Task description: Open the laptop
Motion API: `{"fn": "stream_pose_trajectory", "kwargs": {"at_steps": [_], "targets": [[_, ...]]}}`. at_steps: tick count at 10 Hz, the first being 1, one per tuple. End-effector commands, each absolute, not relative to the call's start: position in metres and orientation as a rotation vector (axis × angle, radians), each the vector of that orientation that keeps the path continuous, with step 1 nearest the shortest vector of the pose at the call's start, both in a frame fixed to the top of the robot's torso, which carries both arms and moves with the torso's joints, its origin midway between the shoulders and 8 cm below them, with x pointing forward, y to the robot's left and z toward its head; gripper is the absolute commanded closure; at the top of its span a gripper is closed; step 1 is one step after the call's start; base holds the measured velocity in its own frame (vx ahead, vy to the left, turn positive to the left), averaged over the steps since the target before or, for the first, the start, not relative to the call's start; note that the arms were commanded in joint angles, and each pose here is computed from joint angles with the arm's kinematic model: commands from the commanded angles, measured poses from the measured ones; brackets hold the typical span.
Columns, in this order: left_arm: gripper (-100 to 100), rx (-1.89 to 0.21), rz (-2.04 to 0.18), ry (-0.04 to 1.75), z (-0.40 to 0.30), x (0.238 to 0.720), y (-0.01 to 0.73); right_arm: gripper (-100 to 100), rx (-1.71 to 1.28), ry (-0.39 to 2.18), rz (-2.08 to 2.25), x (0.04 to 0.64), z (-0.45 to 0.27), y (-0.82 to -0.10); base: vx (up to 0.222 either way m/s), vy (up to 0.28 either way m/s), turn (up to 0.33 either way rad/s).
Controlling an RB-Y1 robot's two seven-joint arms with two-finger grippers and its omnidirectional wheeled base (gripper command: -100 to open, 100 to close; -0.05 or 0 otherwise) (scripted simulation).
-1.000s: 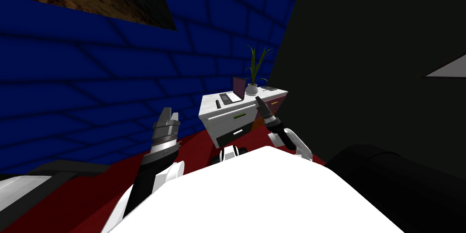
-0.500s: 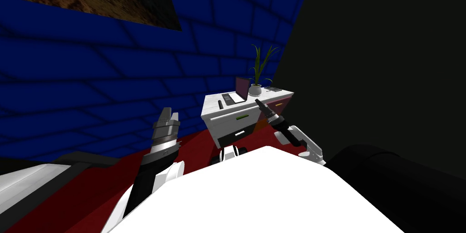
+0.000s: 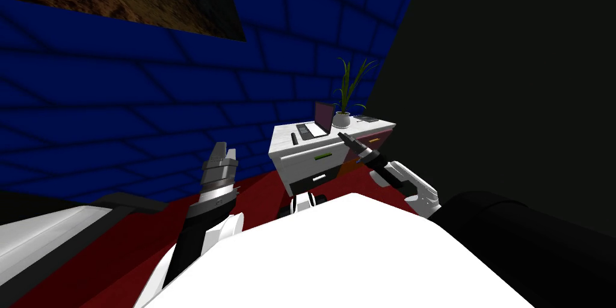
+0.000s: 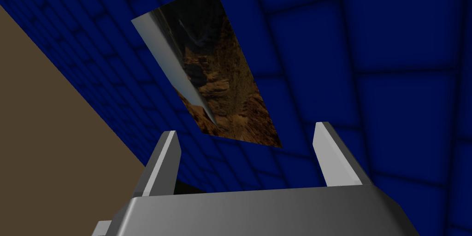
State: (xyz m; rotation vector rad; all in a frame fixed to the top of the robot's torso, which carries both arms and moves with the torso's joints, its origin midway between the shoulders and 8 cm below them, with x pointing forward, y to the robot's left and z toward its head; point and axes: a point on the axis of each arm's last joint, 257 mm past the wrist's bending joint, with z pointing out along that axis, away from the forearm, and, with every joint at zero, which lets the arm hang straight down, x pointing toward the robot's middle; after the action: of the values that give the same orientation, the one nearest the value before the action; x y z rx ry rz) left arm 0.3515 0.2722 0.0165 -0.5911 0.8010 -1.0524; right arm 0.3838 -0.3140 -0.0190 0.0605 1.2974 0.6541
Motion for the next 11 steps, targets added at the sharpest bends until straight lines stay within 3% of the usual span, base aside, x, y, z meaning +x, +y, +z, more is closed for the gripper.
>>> {"fn": "stream_pose_trajectory", "kwargs": {"at_steps": [1, 11], "targets": [[0, -0.591, -1.052, 0.801, 0.017, 0.351, 0.272, -100, -0.011, 1.349, 0.533, 0.392, -0.020, -0.334, 0.031, 0.005, 0.081], [0, -0.591, -1.052, 0.801, 0.017, 0.351, 0.272, -100, -0.276, 1.440, 0.104, 0.419, 0.006, -0.404, 0.029, 0.004, 0.072]]}}
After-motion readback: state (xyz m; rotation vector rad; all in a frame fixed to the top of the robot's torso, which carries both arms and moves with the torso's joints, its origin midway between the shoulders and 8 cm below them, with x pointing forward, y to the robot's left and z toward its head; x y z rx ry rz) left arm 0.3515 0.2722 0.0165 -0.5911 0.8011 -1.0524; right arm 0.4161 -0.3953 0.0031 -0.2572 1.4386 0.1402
